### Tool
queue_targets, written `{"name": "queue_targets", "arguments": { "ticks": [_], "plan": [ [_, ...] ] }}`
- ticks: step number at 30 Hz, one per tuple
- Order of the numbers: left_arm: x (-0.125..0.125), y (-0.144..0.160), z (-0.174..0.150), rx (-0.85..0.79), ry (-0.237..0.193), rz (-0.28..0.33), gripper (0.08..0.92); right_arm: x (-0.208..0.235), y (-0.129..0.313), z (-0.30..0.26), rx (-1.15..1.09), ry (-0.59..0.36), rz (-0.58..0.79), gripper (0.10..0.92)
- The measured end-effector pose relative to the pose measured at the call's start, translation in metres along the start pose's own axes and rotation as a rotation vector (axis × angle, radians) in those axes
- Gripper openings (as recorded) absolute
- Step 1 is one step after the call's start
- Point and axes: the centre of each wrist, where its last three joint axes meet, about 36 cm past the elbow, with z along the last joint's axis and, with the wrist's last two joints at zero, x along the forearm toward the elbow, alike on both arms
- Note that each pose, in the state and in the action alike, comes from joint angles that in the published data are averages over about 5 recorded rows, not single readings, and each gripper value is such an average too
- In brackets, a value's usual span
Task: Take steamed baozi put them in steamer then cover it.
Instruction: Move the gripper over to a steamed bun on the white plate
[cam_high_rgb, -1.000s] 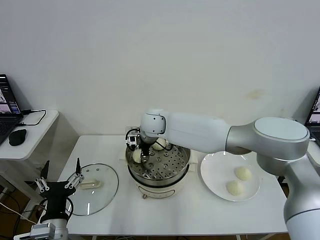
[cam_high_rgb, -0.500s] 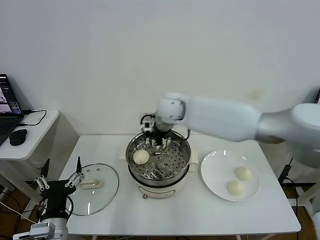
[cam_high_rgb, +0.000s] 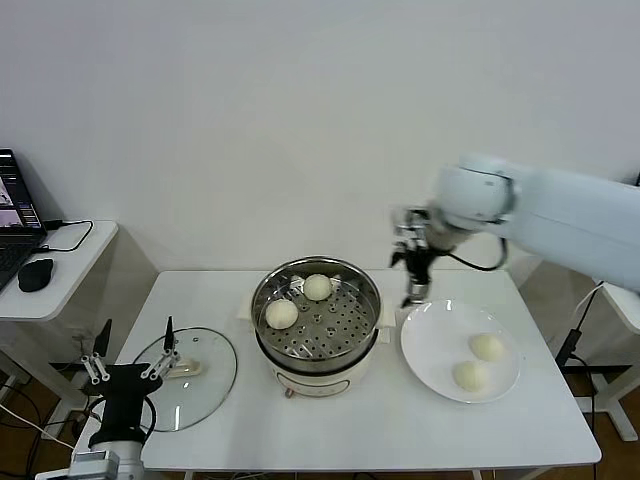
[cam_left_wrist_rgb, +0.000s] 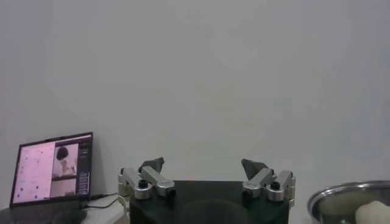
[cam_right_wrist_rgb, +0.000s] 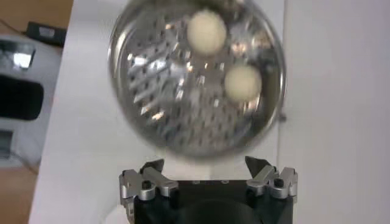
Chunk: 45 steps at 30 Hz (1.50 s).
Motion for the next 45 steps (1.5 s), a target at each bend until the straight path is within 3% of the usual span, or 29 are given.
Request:
{"name": "queue_targets", "arguments": {
  "ticks": [9, 18, 45],
  "plan": [
    [0.007, -0.003, 0.006, -0.007, 0.026, -0.002, 0.823, -0.041, 0.045, 0.085, -0.045, 0.026, -0.028, 0.823],
    [0.013, -0.007, 0.014, -0.017, 0.046, -0.004, 0.823, -0.085, 0.077, 0.131, -0.039, 0.076, -0.051, 0.823],
    [0.021, -0.004, 0.02, -0.037, 0.067, -0.025, 0.823, -0.17, 0.093, 0.144, -0.003, 0.129, -0.08, 0.823]
  ]
}}
